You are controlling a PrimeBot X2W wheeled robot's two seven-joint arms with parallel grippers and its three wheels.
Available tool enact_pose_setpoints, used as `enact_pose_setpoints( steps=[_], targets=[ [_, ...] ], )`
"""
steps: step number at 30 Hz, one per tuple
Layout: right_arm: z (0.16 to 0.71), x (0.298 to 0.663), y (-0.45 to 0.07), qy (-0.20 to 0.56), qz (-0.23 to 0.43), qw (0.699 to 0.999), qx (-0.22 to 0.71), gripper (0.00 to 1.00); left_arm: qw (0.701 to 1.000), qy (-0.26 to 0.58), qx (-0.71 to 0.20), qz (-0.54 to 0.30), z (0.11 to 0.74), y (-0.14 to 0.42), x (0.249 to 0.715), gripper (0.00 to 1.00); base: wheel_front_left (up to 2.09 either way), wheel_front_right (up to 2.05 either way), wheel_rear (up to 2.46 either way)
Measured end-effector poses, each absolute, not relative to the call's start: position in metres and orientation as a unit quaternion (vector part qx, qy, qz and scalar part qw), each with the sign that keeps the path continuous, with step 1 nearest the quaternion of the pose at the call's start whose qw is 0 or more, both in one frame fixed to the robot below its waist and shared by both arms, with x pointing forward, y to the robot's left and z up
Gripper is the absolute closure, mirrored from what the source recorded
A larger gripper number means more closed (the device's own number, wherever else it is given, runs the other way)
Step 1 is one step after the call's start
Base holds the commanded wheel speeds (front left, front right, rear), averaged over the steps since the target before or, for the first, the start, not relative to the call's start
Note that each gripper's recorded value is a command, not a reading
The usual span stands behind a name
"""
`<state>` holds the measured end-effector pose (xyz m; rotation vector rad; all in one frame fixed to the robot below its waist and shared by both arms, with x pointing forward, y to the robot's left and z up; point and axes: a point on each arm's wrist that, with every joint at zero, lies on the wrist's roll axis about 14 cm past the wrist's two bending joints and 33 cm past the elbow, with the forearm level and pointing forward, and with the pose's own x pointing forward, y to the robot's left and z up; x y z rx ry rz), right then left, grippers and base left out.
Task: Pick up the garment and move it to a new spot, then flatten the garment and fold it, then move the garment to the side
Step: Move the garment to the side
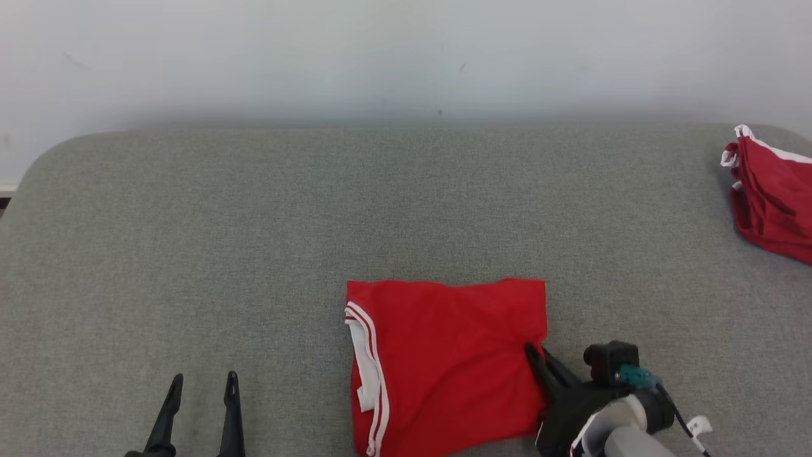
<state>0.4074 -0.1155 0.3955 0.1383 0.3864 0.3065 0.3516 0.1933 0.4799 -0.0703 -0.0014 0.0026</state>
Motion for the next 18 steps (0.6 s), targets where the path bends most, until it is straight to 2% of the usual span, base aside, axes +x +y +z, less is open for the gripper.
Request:
enact_pose_setpoints(
  steps=[8, 18],
  targets=[
    [0.432, 0.462, -0.139, 0.137, 0.155, 0.978, 0.021, 1.00, 0.999, 0.003, -0.032, -0.007, 0.477, 0.185, 0.372, 0.00, 0.00, 0.00, 0.00],
    [0.485, 0.533, -0.211, 0.083, 0.127, 0.985, -0.079, 1.00, 0.999, 0.009, -0.030, -0.036, 0.465, 0.166, 0.414, 0.00, 0.00, 0.00, 0.00]
  ],
)
